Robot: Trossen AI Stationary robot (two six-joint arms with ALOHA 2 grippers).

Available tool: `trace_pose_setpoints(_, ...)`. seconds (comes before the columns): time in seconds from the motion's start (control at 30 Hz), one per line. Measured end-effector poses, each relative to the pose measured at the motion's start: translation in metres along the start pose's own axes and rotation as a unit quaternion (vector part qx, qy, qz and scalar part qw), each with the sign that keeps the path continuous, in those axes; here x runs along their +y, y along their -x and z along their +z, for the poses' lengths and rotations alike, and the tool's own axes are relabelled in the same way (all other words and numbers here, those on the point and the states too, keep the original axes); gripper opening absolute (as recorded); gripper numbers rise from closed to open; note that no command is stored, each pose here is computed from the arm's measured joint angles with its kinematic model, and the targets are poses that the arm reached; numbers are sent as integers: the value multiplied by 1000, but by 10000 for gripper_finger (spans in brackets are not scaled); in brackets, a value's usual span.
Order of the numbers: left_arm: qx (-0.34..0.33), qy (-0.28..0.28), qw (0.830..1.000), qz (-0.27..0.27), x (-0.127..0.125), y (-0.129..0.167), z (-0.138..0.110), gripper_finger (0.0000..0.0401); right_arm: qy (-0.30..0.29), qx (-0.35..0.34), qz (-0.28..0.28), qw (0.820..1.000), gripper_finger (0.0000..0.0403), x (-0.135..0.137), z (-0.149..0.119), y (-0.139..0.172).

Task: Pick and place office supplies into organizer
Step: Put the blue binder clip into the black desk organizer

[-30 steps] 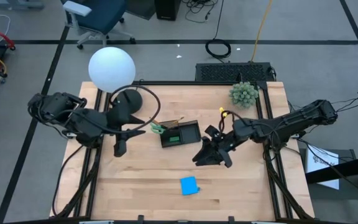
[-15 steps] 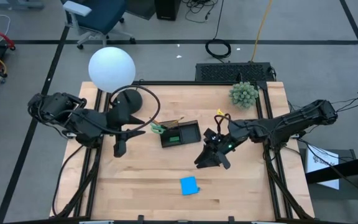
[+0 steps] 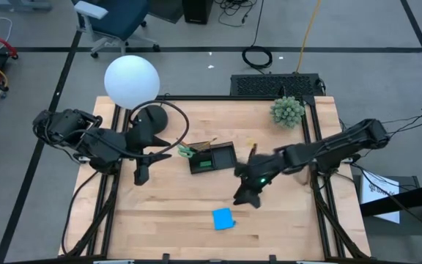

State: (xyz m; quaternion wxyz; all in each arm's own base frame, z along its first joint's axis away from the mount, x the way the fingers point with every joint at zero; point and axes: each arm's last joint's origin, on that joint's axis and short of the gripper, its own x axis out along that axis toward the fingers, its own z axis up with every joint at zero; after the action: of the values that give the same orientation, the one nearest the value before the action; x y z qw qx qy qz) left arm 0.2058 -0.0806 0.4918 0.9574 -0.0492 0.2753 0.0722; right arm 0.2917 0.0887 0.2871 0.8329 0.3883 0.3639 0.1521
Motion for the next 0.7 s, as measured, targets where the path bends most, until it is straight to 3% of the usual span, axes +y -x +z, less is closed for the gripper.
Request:
trace_pose_setpoints(0.07,0,0,1000,-1,0,0,0,145,-17,57,-60,996,151,-7,-4,-11)
trace_pose_setpoints(0.27,3,0,1000,-8,0,0,0,145,-12,136,-157,978,151,2,-4,-27)
trace_pose_setpoints(0.53,3,0,1000,-10,0,0,0,145,6,173,-350,921,151,15,-5,-40)
trace_pose_setpoints(0.7,4,0,1000,-11,-1,0,0,145,28,177,-378,908,151,26,-7,-56)
